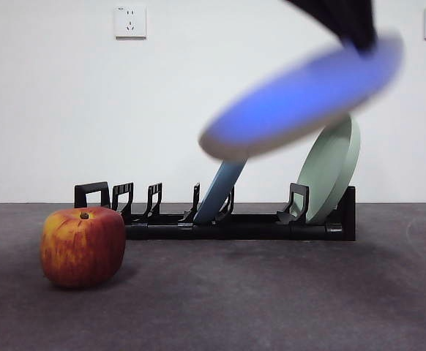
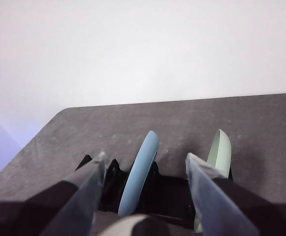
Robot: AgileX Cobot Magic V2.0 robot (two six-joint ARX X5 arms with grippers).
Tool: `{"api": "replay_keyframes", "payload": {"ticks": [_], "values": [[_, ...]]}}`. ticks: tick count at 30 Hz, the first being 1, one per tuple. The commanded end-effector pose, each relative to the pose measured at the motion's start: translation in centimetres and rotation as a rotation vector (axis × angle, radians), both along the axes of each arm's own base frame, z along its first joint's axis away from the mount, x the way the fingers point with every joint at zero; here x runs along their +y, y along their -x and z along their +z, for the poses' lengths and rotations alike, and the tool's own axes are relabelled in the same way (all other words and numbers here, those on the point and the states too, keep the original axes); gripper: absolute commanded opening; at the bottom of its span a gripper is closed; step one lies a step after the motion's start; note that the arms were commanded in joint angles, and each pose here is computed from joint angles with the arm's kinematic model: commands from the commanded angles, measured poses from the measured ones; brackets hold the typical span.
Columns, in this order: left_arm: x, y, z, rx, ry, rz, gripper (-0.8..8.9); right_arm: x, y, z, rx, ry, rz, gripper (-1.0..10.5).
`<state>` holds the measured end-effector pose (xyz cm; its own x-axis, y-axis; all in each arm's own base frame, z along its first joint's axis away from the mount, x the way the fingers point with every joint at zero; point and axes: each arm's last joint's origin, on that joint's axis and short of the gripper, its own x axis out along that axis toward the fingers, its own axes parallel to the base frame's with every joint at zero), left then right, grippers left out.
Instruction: Take the yellow plate from the plate rack,put the plate on the table,take the apple from the table,put the apple in the plate
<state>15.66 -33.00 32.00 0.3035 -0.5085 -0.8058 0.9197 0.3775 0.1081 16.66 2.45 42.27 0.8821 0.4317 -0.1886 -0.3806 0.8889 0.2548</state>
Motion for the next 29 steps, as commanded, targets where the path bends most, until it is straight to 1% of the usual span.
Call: {"api": "replay_keyframes", "payload": {"ticks": [1, 7, 11, 14, 17, 18, 21, 22, 23, 26, 29], "values": [[-1.8, -0.3, -3.6, 0.025, -0.094, 0.003, -0.08, 0.0, 0.0, 0.1, -0.002, 0.007, -0.001, 2.8], [-4.5, -1.2, -10.7, 0.08, -0.266, 0.006, -0.08, 0.0, -0.1, 0.0, 0.003, 0.008, -0.001, 2.8], [-5.3, -1.5, -13.7, 0.111, -0.318, 0.027, -0.08, 0.0, -0.1, 0.0, 0.002, 0.008, -0.001, 2.8], [-5.4, -1.4, -13.9, 0.066, -0.341, 0.066, -0.08, 0.0, -0.1, 0.0, 0.002, 0.008, -0.001, 2.8], [-5.5, -1.1, -13.9, 0.056, -0.339, 0.061, 0.1, 0.0, -0.1, 0.0, 0.002, 0.008, -0.001, 2.8], [-5.5, -1.1, -13.9, 0.057, -0.341, 0.064, 0.35, 0.0, -0.1, 0.0, 0.002, 0.009, -0.001, 2.8], [-5.2, -1.4, -13.9, 0.075, -0.348, 0.098, 2.11, 0.0, -0.1, 0.0, 0.003, 0.008, 0.0, 2.8], [-5.1, -1.4, -13.9, 0.077, -0.35, 0.1, 2.61, 0.0, -0.1, 0.0, 0.004, 0.008, 0.001, 2.8], [-5.1, -1.4, -13.9, 0.077, -0.351, 0.1, 2.89, 0.0, -0.1, 0.0, 0.005, 0.008, 0.004, 2.8], [-5.0, -1.3, -12.9, 0.065, -0.324, 0.102, 2.9, 0.0, -0.2, -0.1, 0.008, 0.007, 0.006, 2.8], [-4.6, -1.2, -10.7, 0.047, -0.257, 0.121, 2.88, 0.1, -0.2, -0.1, 0.009, 0.008, 0.007, 2.8]]}}
